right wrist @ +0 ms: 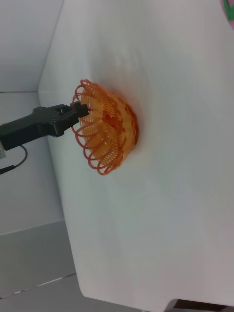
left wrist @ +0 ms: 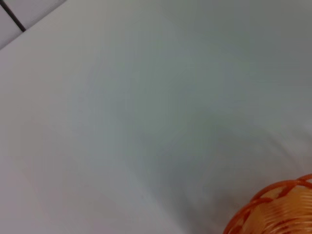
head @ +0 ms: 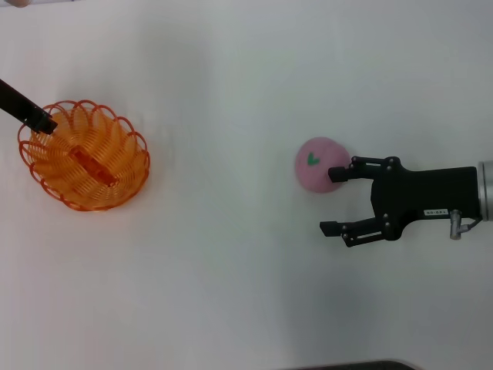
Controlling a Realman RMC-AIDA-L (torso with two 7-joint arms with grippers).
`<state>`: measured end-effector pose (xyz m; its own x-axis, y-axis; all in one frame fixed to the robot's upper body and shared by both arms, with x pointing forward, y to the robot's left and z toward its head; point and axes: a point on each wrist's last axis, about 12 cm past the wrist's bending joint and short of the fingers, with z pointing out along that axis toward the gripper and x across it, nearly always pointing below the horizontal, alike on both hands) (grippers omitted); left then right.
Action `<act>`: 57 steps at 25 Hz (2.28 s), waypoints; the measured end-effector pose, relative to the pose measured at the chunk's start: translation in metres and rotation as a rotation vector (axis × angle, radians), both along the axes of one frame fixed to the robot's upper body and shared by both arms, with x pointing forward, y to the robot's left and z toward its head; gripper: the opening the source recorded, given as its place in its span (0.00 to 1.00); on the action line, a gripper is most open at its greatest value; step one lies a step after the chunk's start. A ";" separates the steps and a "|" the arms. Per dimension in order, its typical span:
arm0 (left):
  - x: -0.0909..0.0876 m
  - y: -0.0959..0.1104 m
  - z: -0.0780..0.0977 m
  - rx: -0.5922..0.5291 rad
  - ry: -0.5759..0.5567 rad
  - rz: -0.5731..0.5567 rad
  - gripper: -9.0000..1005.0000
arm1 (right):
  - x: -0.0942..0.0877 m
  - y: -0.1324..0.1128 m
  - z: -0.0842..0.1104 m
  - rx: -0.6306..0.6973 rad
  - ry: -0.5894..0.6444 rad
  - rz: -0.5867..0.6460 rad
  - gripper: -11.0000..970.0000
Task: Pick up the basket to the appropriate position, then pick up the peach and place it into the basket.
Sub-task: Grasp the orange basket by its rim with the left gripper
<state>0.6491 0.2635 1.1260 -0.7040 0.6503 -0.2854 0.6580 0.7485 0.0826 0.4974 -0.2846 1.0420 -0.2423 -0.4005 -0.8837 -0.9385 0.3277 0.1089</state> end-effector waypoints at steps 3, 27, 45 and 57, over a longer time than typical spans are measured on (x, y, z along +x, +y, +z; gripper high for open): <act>0.000 0.000 0.000 0.000 0.000 0.001 0.30 | 0.000 0.000 0.001 0.002 0.001 0.002 0.98; 0.000 0.002 0.016 -0.036 0.057 0.070 0.17 | 0.002 0.002 0.002 0.003 0.002 0.002 0.98; 0.000 0.016 0.049 -0.198 0.199 0.188 0.09 | 0.007 0.004 0.004 0.000 -0.008 0.012 0.98; -0.017 0.032 0.055 -0.393 0.328 0.246 0.09 | 0.006 0.004 0.003 0.000 -0.004 0.013 0.98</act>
